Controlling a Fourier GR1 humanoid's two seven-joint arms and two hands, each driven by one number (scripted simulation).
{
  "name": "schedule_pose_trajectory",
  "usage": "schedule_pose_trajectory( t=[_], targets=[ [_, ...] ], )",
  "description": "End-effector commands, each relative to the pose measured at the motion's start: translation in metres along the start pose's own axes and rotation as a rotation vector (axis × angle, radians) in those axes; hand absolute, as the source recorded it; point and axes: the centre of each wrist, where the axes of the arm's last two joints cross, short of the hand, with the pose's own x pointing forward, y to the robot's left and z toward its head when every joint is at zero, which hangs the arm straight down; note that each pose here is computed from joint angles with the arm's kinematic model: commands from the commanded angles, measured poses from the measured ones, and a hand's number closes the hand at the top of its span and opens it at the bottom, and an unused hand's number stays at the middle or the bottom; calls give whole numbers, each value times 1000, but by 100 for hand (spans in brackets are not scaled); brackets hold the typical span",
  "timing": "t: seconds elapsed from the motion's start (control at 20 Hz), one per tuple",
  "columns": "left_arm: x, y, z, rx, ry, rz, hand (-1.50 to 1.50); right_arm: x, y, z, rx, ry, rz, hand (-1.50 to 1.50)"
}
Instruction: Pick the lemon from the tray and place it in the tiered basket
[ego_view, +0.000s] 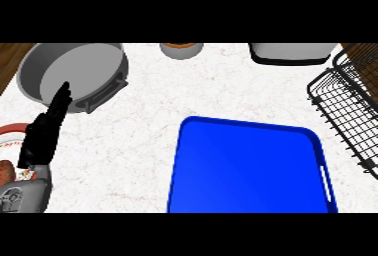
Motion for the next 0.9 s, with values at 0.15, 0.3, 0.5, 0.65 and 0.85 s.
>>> schedule_pose_trajectory(
  t=[0.15, 0.3, 0.5, 0.65, 0.85],
  targets=[
    [-9, -18, 12, -9, 16, 3, 0, -29, 39, -7, 136, 61, -85, 150],
    [-1, -11, 1, 13, 1, 1, 0, -29, 39, -6, 219, 230, -305, 150],
    [3, 1, -11, 9, 10, 7, 0, -47, 64, -7, 240, 200, -249, -150],
    [-15, -4, 4, 1, 8, 2, 0, -58, 52, -11, 155, 189, -371, -150],
    [-1, 0, -5, 10, 28, 5, 0, -62, 44, -2, 62, 183, -464, -150]
  ],
)
